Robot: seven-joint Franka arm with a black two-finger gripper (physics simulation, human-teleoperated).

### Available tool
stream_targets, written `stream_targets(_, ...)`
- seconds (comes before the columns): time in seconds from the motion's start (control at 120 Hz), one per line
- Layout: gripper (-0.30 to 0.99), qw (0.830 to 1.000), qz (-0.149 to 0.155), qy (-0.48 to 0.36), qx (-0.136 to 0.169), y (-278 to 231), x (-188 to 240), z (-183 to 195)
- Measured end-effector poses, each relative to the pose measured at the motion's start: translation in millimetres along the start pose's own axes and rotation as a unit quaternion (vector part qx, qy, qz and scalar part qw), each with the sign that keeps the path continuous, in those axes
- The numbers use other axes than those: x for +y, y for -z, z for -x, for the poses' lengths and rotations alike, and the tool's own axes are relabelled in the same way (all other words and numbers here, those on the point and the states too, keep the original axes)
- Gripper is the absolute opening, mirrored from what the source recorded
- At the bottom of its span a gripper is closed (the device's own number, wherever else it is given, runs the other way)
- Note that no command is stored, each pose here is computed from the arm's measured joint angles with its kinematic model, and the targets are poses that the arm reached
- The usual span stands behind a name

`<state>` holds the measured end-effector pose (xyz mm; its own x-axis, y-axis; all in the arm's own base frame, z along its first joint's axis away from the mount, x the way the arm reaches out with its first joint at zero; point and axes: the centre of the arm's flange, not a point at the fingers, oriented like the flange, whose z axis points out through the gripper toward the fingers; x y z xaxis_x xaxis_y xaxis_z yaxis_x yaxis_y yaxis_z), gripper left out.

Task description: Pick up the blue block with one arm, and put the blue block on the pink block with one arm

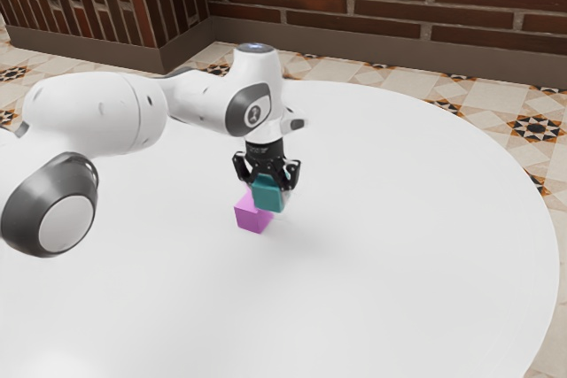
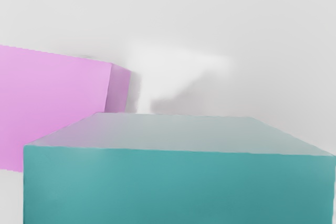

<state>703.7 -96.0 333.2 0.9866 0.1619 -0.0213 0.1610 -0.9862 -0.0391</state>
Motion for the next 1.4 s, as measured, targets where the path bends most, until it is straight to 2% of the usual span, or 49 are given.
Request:
stream_targets(0.225,0.4,1.0,0.0,0.012,-0.014,-1,-61,-15)
stream_targets(0.667,0.4,0.999,0.008,-0.02,-0.026,-16,-77,-26)
stream_targets(0.967,0.6,0.999,0.007,-0.047,-0.023,-15,-73,-28)
stream_targets(1.133,0.65,0.998,0.004,-0.063,0.012,33,-69,-39)
stream_targets(1.2,0.66,0.997,0.005,-0.073,0.027,79,-64,-29)
stream_targets(1.267,0.67,0.995,0.002,-0.091,0.043,139,-55,-2)
stream_targets(1.35,0.68,0.993,0.007,-0.107,0.056,208,-62,56)
stream_targets(1.4,0.68,0.99,-0.006,-0.127,0.065,239,-59,89)
